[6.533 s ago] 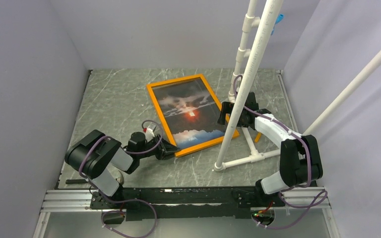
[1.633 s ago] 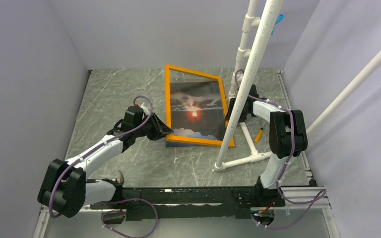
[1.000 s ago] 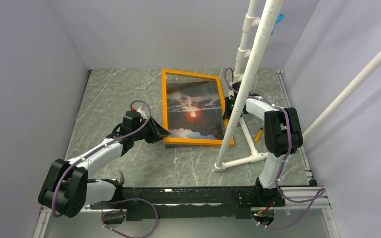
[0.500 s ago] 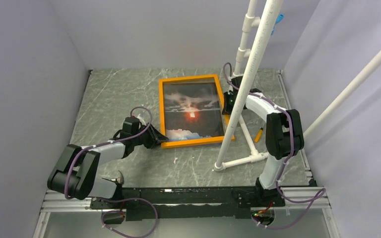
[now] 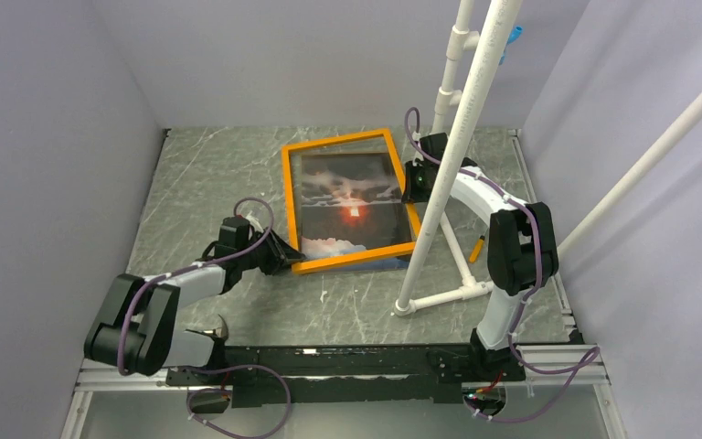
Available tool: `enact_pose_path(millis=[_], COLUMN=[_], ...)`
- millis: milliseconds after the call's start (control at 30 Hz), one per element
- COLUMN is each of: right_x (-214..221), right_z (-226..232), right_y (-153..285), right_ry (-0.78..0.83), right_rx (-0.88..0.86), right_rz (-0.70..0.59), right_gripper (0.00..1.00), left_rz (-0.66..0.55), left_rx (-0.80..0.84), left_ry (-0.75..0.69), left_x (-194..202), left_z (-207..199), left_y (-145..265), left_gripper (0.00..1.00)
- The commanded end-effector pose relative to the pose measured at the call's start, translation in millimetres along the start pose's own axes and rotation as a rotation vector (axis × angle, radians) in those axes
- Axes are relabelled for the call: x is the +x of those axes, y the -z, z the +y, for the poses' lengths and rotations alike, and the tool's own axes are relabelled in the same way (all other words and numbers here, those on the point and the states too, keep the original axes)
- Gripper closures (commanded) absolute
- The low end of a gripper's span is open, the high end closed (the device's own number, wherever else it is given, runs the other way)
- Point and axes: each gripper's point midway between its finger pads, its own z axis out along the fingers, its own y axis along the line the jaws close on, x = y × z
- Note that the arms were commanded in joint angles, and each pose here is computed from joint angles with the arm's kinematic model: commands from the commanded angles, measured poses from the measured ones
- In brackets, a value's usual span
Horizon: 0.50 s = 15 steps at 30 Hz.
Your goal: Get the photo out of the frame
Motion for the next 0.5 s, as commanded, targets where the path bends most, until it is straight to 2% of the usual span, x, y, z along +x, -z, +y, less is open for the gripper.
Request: enact_pose_path(millis=[0,200,467], right_x=[-51,-55,-54], right_z=[28,33,38], right_y=[34,40,45], right_ry=[0.006,-0.004,-0.001], right_rx=[-0.115,-0.137,-0.166], right_rz=[-0.189,-0.209,-0.229], right_gripper=[1.0,1.0,1.0], left_rz=[-0.022,0.011,-0.025], left_rx=[-0.085,-0.056,-0.073], left_ry=[-0.055,-0.064,-0.082], left_x=[-12,-14,-25], left_z=[9,-2,-1], left_y=[14,16,25], left_gripper=[1.0,1.0,1.0])
